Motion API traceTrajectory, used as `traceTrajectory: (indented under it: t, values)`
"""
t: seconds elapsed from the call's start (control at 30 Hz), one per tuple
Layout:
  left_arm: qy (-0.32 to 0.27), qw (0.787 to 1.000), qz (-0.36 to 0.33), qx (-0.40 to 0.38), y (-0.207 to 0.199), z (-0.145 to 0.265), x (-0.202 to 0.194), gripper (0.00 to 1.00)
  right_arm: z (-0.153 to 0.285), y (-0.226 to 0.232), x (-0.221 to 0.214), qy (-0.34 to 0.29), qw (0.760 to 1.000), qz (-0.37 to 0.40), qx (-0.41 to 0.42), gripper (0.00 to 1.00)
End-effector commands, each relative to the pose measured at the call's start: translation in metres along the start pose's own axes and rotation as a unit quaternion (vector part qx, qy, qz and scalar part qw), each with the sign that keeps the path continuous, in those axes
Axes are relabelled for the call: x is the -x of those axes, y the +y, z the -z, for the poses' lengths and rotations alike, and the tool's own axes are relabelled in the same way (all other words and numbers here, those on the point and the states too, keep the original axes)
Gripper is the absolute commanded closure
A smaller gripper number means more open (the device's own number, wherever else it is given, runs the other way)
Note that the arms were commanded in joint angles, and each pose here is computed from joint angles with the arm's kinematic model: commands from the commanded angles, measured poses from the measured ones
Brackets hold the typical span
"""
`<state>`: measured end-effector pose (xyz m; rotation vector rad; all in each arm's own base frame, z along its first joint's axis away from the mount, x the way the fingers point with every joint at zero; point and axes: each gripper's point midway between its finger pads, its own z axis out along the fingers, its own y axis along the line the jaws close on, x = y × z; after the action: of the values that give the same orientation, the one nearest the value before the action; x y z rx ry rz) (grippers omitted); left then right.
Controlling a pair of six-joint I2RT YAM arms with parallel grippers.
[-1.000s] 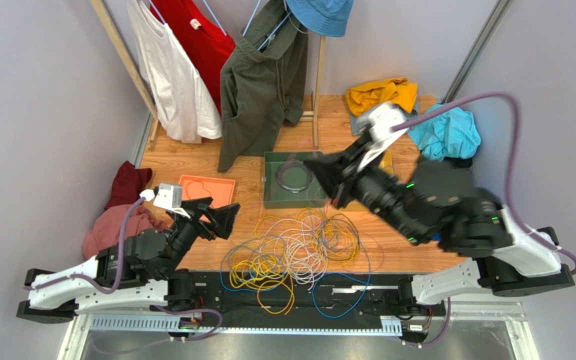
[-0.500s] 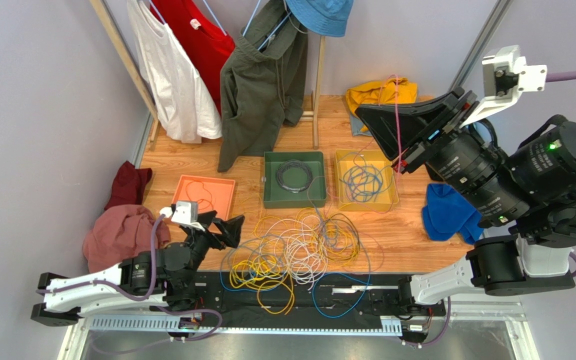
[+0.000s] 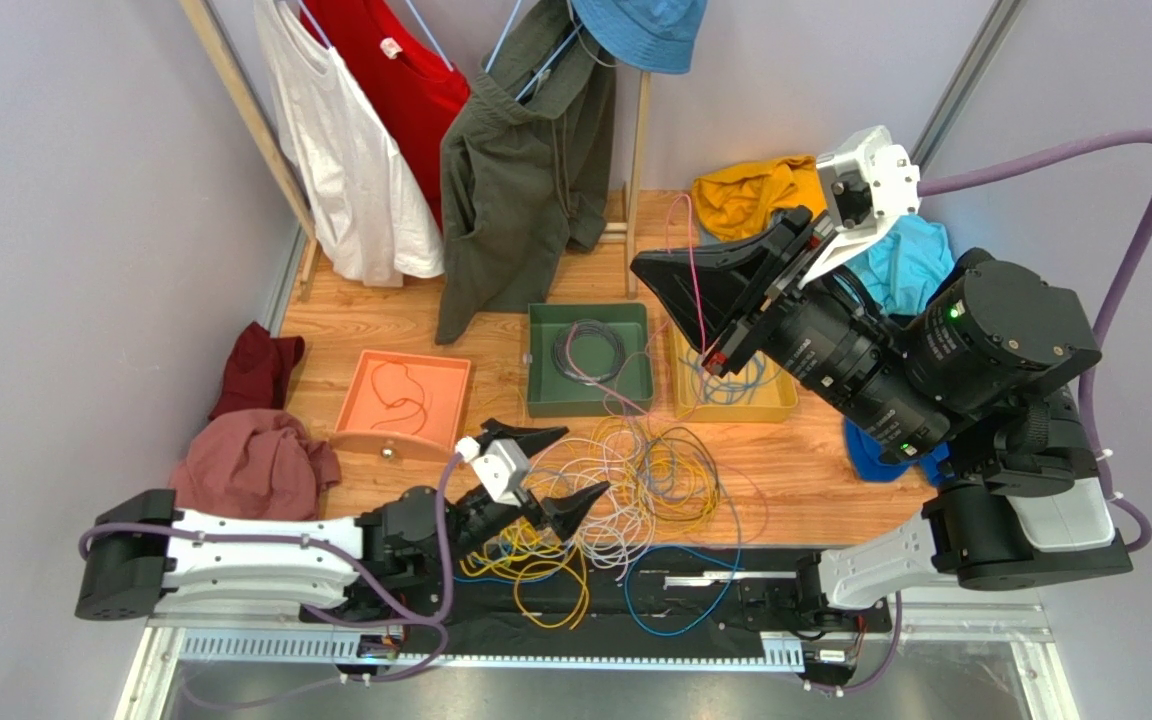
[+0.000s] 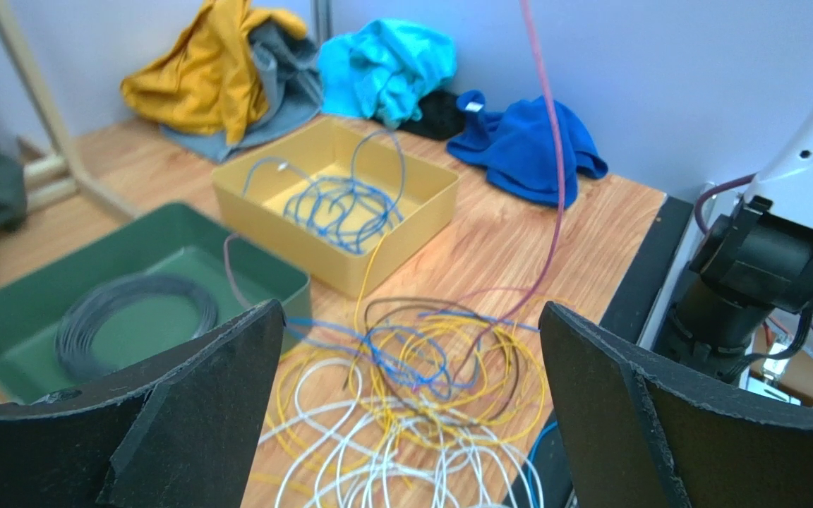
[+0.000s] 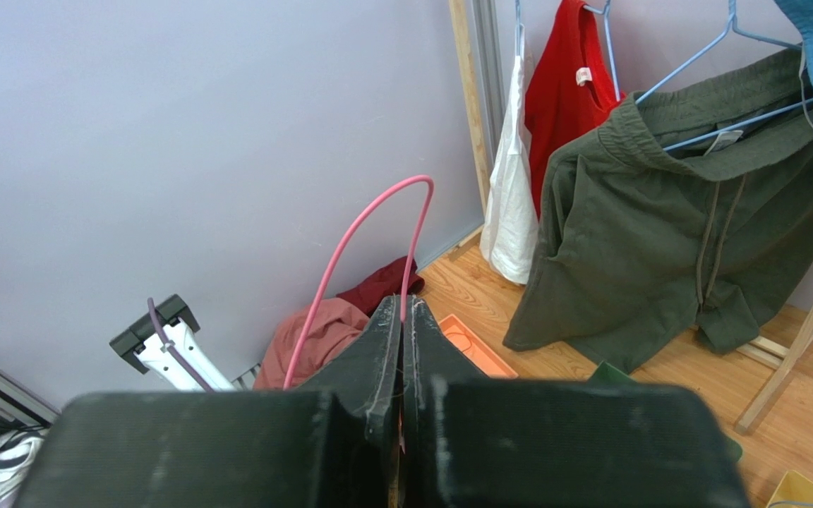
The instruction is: Untangle the cables
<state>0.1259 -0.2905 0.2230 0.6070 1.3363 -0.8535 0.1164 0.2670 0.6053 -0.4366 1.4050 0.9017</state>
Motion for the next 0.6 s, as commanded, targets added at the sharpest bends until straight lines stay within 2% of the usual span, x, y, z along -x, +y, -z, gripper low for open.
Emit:
traceTrajectory:
  t: [0.0,0.27,0.33,0.37,0.4,0.43,0.47,0.5,0.53,0.57]
  values:
    - [-0.147,0.988,-0.013,-0.048,-0.023,-0.015,0.077,0.01,0.002,0.004,-0.006,0.01,1.0,-0.005,0.011,1.0]
    - [-0.129,0.99,-0.05,-0.029,-0.025,-0.043,0.058,0.02,0.003,0.009,-0.019,0.026,0.999,-0.016,0.024,1.0]
    - [-0.116,0.992,-0.034,-0.025,-0.02,-0.05,0.048,0.14,0.004,0.01,-0.018,0.027,0.999,-0.019,0.029,1.0]
    - [-0.109,0.994,-0.03,-0.015,-0.013,-0.051,0.042,0.22,0.005,0.009,-0.018,0.026,0.999,-0.021,0.029,1.0]
    - [-0.105,0.994,-0.023,-0.011,-0.01,-0.05,0.038,0.43,0.007,0.008,-0.016,0.025,0.999,-0.021,0.028,1.0]
    - [-0.101,0.995,-0.007,0.004,-0.003,-0.049,0.036,0.56,0.007,0.006,-0.016,0.025,0.999,-0.02,0.025,1.0]
    - [-0.087,0.996,-0.007,0.015,0.002,-0.046,0.026,0.85,0.008,0.004,-0.017,0.025,0.999,-0.016,0.023,1.0]
    - [-0.088,0.996,0.007,0.029,0.008,-0.041,0.029,0.96,0.009,0.003,-0.015,0.022,0.999,-0.018,0.02,1.0]
    - [-0.08,0.995,0.026,0.057,0.018,-0.037,0.027,1.0,0.011,0.0,-0.014,0.021,1.0,-0.015,0.017,1.0]
    - [-0.042,0.997,0.015,0.066,0.023,-0.033,0.01,1.0,0.012,-0.002,-0.013,0.02,1.0,-0.014,0.014,1.0]
